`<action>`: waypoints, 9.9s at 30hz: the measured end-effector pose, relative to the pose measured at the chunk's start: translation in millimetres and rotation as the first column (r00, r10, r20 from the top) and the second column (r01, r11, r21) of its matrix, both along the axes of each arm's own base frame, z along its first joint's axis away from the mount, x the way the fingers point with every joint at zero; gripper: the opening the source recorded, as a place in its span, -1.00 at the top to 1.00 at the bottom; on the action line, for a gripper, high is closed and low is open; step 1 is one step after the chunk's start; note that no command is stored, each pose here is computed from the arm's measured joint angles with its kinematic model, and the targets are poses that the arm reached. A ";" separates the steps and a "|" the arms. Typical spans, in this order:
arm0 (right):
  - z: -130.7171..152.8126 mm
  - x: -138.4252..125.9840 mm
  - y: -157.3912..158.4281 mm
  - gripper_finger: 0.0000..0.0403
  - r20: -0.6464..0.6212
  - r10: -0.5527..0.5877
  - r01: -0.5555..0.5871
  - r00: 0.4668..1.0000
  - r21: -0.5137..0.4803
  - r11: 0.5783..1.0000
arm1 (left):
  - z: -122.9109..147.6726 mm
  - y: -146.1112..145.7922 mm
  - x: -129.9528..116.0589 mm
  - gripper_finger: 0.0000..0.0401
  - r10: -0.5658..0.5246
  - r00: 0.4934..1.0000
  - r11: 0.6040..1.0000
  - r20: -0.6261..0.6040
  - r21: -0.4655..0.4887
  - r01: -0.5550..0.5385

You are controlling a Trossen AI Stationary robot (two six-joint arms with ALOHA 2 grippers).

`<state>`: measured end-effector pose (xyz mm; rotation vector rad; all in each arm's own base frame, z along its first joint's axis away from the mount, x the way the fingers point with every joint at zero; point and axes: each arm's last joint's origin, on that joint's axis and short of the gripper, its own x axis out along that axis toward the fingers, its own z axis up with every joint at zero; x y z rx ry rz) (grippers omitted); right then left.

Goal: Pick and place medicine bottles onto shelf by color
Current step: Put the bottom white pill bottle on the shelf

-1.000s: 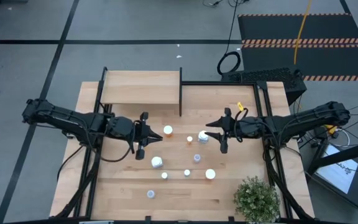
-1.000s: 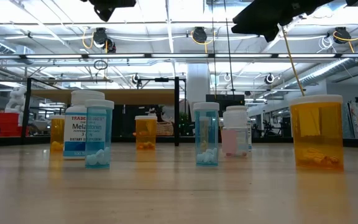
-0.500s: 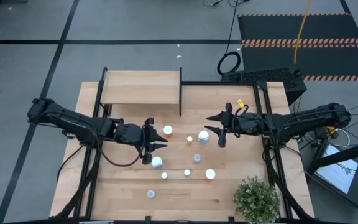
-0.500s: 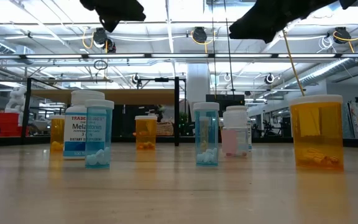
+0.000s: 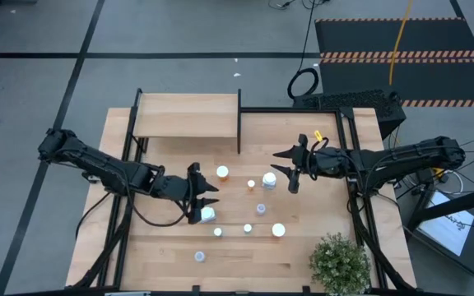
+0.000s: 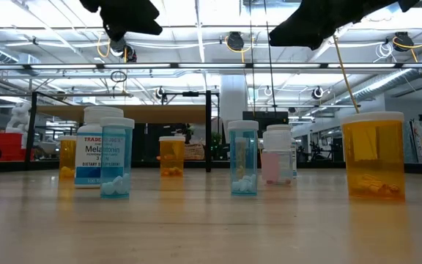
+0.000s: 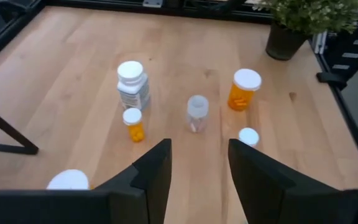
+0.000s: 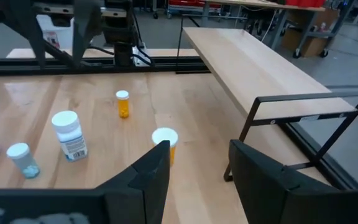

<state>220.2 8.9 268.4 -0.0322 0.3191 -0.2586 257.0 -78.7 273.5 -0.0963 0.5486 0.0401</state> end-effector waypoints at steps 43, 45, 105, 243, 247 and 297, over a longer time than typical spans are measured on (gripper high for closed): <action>-1.3 -8.1 48.4 -0.26 0.042 0.114 -0.121 0.993 0.230 0.966 | -34.9 -71.3 -20.0 -0.59 0.002 0.989 1.000 -0.146 0.013 0.000; -1.2 -8.0 48.4 -0.26 0.043 0.114 -0.121 0.993 0.230 0.966 | -37.7 -71.6 -18.5 -0.69 0.028 0.989 0.999 -0.146 0.023 -0.024; -1.8 -8.2 49.0 -0.26 0.034 0.143 -0.147 0.989 0.230 0.962 | -93.3 -51.1 -22.9 -0.72 0.163 0.968 0.984 -0.191 0.101 -0.146; -53.2 -18.9 44.7 -0.26 0.061 0.221 -0.221 0.973 0.004 0.975 | 123.2 140.2 -71.2 0.07 0.135 0.990 0.774 -0.031 0.628 -0.086; -54.0 -19.1 44.7 -0.26 0.052 0.223 -0.223 0.974 0.004 0.975 | 119.3 166.4 -72.1 0.03 0.198 0.977 0.751 -0.073 0.652 -0.103; 15.5 101.5 -35.7 -0.66 0.577 0.310 -0.516 0.756 0.233 0.824 | 144.6 91.2 -37.6 0.03 -0.638 0.730 0.660 0.244 0.662 0.355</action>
